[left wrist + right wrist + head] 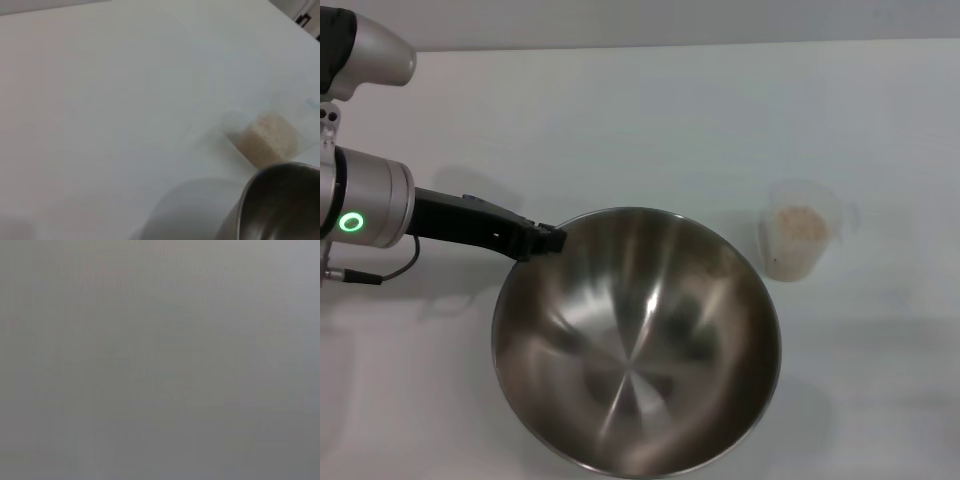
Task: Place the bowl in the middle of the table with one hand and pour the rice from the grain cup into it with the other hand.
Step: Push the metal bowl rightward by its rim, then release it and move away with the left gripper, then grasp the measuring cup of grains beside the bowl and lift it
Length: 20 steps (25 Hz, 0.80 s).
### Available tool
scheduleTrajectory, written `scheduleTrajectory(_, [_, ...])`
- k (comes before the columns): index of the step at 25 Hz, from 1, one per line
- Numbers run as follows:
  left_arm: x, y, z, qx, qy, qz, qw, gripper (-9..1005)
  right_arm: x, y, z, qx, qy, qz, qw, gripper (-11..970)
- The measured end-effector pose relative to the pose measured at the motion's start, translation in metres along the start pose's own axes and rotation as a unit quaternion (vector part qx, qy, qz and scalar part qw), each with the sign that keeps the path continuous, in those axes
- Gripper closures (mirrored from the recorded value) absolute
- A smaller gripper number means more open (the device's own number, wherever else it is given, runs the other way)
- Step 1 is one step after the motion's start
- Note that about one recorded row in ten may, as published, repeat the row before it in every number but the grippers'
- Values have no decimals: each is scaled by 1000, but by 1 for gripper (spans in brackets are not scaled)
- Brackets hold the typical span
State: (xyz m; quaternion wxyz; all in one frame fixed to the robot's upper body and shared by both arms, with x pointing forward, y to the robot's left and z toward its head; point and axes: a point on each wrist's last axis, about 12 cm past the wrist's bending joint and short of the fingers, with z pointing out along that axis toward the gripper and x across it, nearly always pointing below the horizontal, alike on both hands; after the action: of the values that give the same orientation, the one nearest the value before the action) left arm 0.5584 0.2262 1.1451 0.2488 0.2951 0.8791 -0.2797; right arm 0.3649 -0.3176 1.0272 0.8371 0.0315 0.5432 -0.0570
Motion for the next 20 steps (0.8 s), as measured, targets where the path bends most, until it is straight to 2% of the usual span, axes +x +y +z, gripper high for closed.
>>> scheduleTrajectory(9, [0, 1, 5, 23, -6, -2, 1000, 894, 0, 0, 0, 1, -1, 0, 1000, 128])
scheduleTrajectory(12, [-7, -1, 3, 27, -17, 7, 999, 891, 0, 0, 0, 1, 0, 0, 1000, 128])
scheduleTrajectory(16, [-17, -6, -4, 37, -40, 27, 998, 717, 0, 0, 0, 1, -1, 0, 1000, 128])
scheduleTrajectory(17, [-27, -9, -11, 40, -64, 44, 996, 673, 0, 0, 0, 2, -1, 0, 1000, 129])
scheduleTrajectory(20, [-38, -10, -21, 32, -88, 63, 994, 498, 0, -1, 0, 3, -1, 0, 1000, 129])
